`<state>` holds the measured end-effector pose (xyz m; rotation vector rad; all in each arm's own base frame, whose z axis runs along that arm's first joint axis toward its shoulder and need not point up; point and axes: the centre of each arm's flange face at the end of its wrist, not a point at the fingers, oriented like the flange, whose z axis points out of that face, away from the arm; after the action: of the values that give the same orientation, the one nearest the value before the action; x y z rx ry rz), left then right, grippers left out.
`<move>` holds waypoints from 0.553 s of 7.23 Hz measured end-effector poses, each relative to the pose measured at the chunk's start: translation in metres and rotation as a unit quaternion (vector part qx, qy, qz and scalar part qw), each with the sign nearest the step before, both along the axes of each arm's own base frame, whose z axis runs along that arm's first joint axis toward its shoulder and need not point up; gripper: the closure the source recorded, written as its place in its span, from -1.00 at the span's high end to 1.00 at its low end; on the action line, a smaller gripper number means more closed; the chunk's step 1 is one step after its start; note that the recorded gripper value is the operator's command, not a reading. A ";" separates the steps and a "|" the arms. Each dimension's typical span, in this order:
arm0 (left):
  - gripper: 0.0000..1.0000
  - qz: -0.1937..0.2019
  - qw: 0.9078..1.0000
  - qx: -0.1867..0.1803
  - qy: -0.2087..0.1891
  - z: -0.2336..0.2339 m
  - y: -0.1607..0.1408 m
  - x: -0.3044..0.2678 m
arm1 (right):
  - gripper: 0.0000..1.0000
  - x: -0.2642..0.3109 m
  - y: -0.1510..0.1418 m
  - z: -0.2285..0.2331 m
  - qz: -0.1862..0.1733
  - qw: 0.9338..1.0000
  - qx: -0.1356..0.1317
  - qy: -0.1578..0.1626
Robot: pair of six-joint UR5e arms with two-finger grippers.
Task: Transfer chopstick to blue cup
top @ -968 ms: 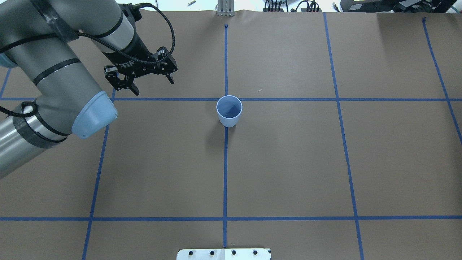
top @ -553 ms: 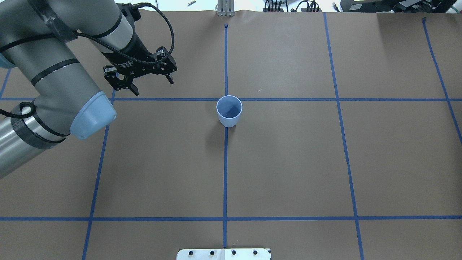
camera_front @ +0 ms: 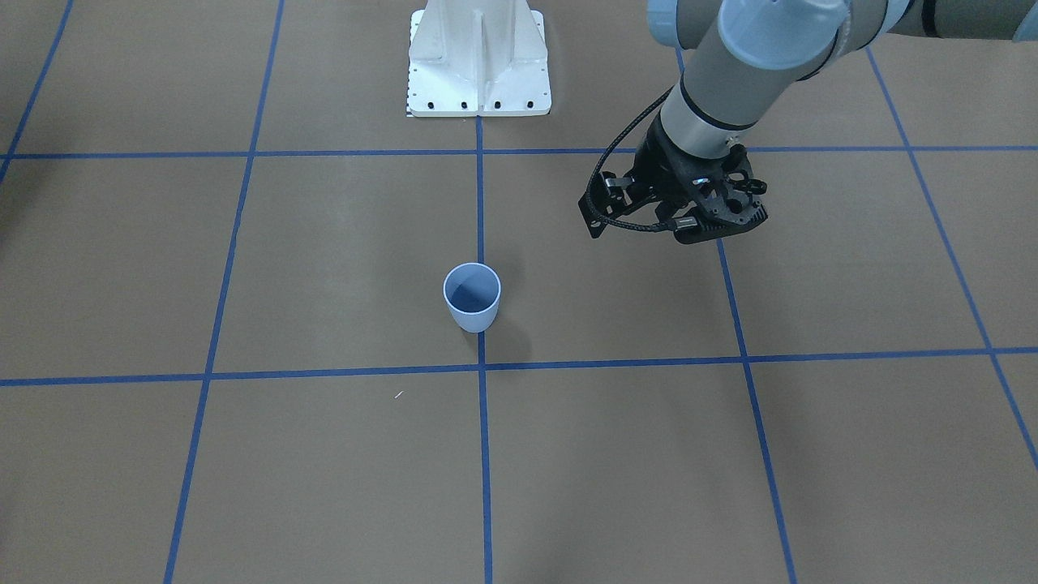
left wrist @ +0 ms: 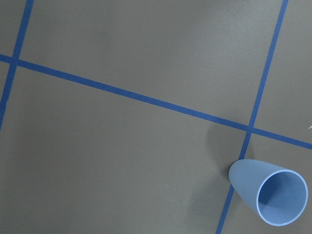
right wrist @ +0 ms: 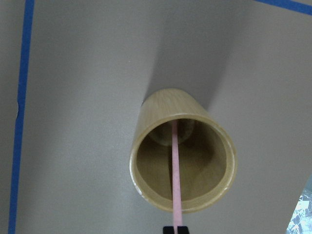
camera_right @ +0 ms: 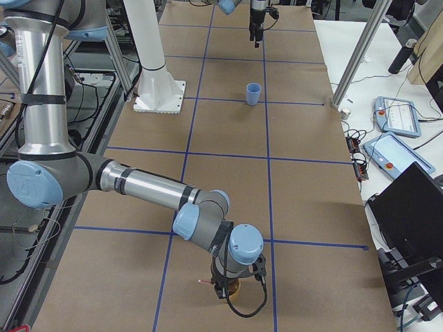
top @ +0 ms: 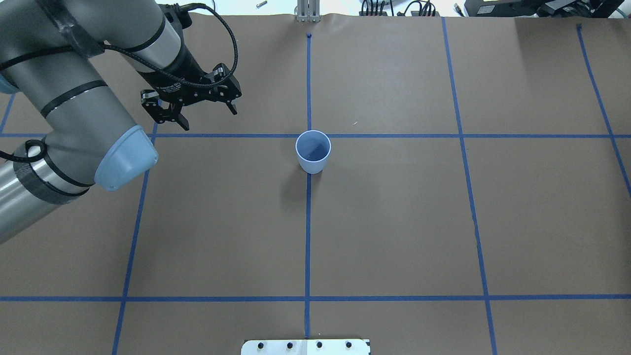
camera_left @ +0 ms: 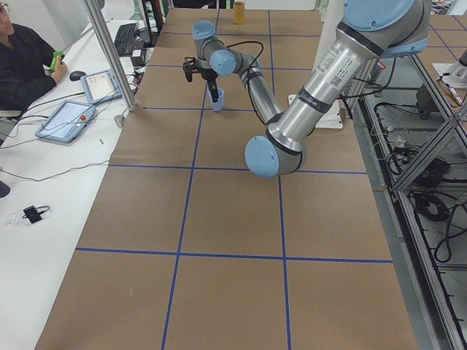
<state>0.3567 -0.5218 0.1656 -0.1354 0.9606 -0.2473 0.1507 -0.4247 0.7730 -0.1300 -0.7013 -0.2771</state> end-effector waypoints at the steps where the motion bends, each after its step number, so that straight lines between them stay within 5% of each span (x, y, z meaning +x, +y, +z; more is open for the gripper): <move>1: 0.98 0.000 1.000 0.000 0.001 -0.001 0.000 0.000 | -1.00 0.000 -0.001 -0.002 0.000 1.000 0.002 0.000; 2: 0.98 -0.001 1.000 0.000 0.001 -0.001 0.001 -0.001 | -0.47 0.000 -0.002 -0.003 0.000 1.000 0.003 0.000; 4: 0.98 -0.002 1.000 -0.001 0.001 -0.001 0.001 -0.001 | -0.07 -0.001 -0.002 -0.003 -0.002 1.000 0.003 0.000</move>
<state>0.3559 -0.5208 0.1645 -0.1364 0.9627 -0.2517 0.1498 -0.4264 0.7703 -0.1252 -0.7002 -0.2824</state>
